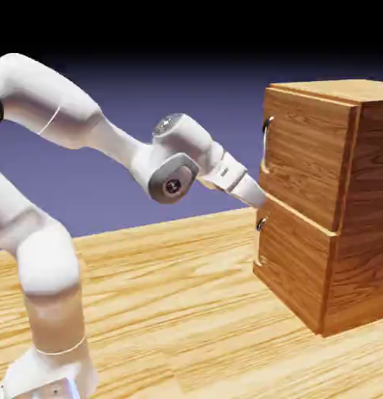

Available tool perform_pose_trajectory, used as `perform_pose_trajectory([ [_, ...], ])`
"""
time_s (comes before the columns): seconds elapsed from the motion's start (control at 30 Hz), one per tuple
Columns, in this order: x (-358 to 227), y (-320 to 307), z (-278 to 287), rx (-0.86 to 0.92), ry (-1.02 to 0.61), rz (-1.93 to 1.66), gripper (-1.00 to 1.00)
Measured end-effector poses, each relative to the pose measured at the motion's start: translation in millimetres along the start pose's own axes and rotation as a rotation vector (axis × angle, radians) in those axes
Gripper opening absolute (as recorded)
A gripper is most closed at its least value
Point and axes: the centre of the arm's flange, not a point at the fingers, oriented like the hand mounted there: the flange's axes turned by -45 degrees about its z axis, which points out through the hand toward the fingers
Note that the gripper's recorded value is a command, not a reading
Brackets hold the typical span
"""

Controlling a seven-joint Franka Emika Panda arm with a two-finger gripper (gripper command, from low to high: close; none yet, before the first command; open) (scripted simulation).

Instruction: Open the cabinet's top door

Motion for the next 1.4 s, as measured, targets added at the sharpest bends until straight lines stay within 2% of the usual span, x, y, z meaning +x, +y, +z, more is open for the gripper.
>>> perform_pose_trajectory([
  [0.4,55,5,-71,-0.037,0.222,0.104,0.0],
  [0.8,81,-25,-122,-0.05,0.427,0.141,0.0],
  [1.1,86,-66,-129,-0.05,0.555,0.131,0.0],
  [1.4,81,-113,-104,-0.047,0.65,0.099,0.0],
])
